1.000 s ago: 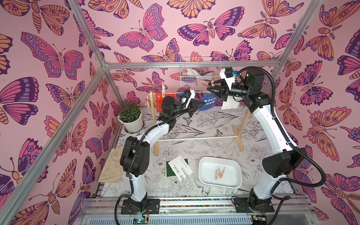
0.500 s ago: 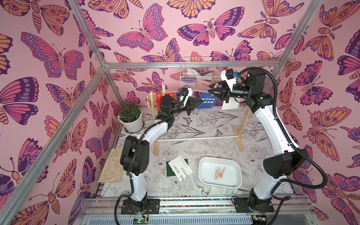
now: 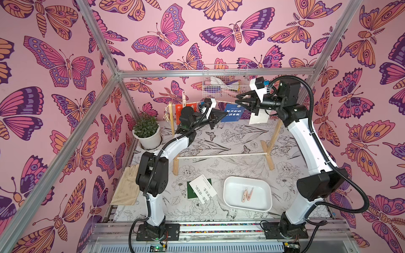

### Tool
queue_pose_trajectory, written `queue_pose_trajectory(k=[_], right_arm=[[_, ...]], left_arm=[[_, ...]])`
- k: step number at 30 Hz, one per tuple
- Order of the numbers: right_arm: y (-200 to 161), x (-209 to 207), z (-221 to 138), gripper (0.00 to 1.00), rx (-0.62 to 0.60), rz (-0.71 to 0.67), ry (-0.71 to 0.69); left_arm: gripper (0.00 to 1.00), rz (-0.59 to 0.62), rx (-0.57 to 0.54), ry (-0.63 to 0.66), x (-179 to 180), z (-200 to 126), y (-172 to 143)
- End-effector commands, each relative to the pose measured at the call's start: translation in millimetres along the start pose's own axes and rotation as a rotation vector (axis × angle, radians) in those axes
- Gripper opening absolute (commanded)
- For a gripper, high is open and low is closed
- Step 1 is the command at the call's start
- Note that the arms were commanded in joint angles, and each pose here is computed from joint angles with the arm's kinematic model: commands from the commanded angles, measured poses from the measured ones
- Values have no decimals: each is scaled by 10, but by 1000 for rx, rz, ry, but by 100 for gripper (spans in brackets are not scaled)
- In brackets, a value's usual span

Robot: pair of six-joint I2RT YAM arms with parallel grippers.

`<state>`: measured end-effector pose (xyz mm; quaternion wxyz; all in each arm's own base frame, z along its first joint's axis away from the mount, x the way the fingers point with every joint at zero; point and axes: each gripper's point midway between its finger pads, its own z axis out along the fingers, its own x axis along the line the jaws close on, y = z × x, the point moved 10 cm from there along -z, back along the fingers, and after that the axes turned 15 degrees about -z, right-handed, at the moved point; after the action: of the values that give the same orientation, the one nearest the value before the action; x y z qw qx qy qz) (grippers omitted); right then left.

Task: Remove the postcards from the strings
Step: Remove the clamp from the clothesline.

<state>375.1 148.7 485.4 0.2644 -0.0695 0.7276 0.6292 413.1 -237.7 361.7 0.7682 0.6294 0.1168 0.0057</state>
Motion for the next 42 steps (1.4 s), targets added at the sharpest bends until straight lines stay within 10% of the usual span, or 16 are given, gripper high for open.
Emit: queue_pose_trajectory(k=[1, 28, 42], right_arm=[[168, 64, -75, 24, -36, -36, 22], [505, 42, -201, 17, -101, -160, -147], [927, 905, -438, 19, -137, -62, -325]], left_arm=[[8, -35, 9, -6, 95, -16, -58], [7, -81, 54, -19, -330, -35, -319], [5, -205, 17, 195, -1059, -475, -128]])
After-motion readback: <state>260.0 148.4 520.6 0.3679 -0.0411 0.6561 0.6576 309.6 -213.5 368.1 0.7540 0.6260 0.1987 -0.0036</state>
